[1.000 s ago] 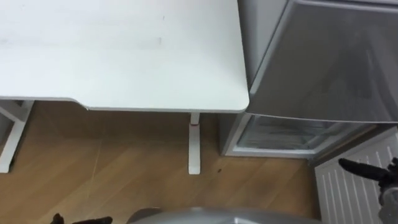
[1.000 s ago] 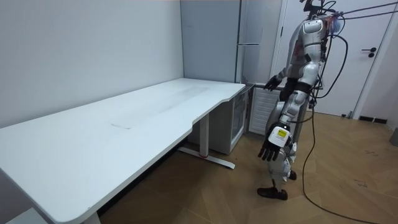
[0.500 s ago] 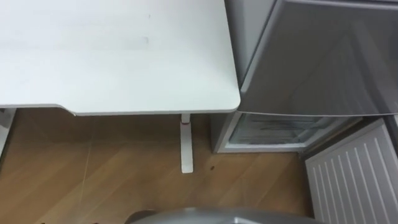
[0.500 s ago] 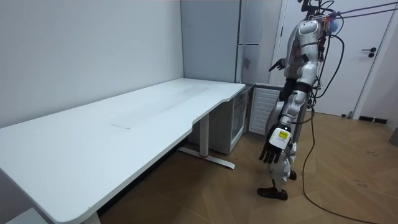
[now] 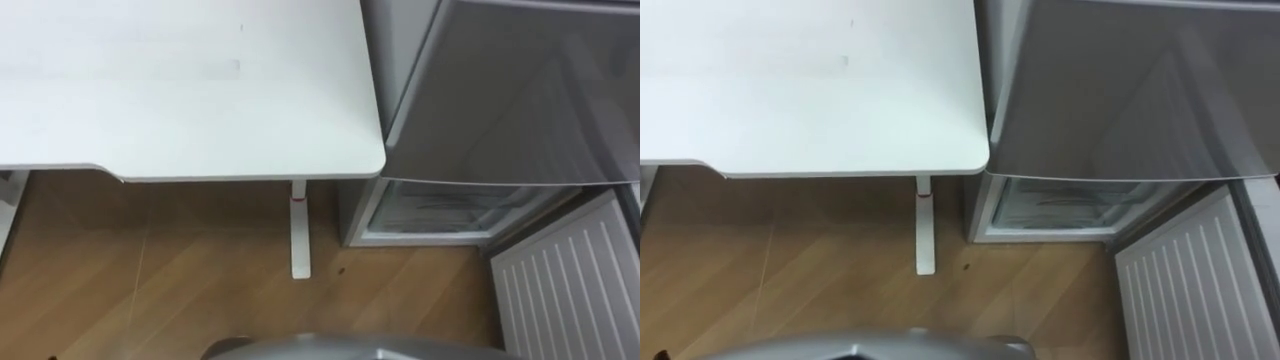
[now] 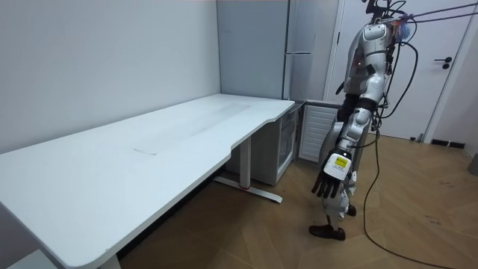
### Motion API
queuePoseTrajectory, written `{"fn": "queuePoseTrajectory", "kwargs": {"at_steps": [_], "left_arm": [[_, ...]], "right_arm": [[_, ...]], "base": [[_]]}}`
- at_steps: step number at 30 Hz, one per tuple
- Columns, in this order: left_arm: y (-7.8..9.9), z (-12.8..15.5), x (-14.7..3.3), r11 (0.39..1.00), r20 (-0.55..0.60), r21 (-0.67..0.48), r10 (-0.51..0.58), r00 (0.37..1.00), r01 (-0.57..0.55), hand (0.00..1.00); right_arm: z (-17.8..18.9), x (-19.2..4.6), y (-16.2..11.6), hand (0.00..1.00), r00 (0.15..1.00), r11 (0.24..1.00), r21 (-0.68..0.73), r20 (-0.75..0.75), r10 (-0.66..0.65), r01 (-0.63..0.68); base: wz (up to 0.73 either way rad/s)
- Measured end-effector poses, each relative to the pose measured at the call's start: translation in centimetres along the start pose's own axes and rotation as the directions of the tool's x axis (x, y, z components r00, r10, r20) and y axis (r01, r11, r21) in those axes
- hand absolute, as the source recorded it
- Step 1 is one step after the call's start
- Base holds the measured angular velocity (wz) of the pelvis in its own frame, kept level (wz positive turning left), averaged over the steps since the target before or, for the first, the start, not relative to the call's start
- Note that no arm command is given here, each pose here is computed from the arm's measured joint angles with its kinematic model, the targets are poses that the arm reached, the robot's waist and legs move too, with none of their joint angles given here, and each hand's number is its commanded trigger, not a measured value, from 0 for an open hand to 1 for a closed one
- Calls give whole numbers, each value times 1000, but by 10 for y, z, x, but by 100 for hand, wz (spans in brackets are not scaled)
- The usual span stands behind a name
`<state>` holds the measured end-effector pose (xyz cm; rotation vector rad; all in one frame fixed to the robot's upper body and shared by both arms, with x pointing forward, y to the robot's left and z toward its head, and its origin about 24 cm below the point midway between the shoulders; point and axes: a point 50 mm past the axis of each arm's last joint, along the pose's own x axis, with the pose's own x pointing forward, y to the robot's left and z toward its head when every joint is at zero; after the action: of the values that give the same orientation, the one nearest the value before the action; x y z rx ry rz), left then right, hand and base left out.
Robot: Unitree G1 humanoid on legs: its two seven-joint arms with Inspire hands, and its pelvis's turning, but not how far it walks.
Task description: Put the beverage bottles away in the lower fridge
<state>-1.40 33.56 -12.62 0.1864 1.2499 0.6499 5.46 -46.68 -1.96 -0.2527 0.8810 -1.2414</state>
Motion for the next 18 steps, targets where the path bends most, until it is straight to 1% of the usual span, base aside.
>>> {"fn": "queuePoseTrajectory", "kwargs": {"at_steps": [6,10,18], "left_arm": [[3,-4,-1,999,-21,33,8,1000,-8,0],[4,-8,-2,998,-37,58,13,999,-11,0],[9,-13,-3,998,-56,65,25,998,-21,0]], "right_arm": [[-17,0,-9,0,997,999,-44,-71,-9,5],[-30,-1,-12,0,990,998,-64,-143,10,-19],[-34,-1,-11,0,985,998,-54,-170,29,-38]], "base": [[0],[0],[0]]}}
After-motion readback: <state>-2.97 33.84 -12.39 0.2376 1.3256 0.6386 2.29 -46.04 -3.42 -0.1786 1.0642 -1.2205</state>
